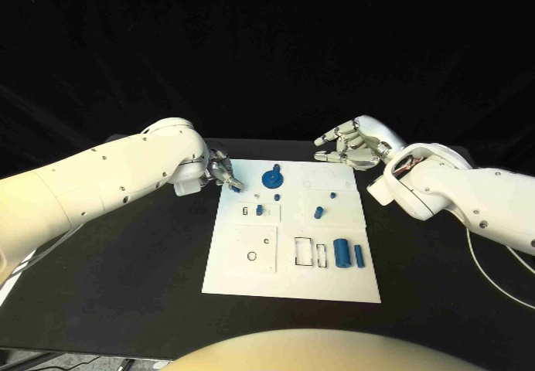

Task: Assemble the parts on the task board

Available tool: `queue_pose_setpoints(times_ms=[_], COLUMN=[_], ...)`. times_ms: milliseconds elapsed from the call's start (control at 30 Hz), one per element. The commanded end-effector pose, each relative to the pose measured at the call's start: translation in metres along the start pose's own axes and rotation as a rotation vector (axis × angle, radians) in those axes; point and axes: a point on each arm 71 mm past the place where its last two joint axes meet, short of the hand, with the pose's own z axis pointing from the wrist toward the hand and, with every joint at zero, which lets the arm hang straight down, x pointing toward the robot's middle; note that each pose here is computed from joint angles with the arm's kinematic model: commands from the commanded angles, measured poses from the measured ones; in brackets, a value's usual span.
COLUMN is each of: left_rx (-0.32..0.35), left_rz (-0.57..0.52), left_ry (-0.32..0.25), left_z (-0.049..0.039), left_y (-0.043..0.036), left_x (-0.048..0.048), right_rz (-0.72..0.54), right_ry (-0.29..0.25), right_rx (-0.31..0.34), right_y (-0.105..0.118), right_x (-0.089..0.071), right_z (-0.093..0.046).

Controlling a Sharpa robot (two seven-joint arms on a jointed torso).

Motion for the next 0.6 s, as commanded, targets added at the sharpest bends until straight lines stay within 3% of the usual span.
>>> queue_pose_setpoints(times_ms=[33, 300, 600], left_rx=[0.016, 0.051, 0.037], left_rz=[-0.025, -0.038, -0.002], left_ry=[-0.044, -0.063, -0.005], left_z=[-0.0062, -0.0123, -0.0118], left_y=[-0.0032, -0.0093, -0.0132], left_x=[0.0022, 0.0186, 0.0362], right_rz=[0.0, 0.002, 0.002], right_ry=[0.012, 0.013, 0.017], right_rx=[-0.001, 0.0, 0.0], right_y=[0.0, -0.001, -0.002], right_x=[0.001, 0.002, 0.003], right_z=[0.0, -0.001, -0.001])
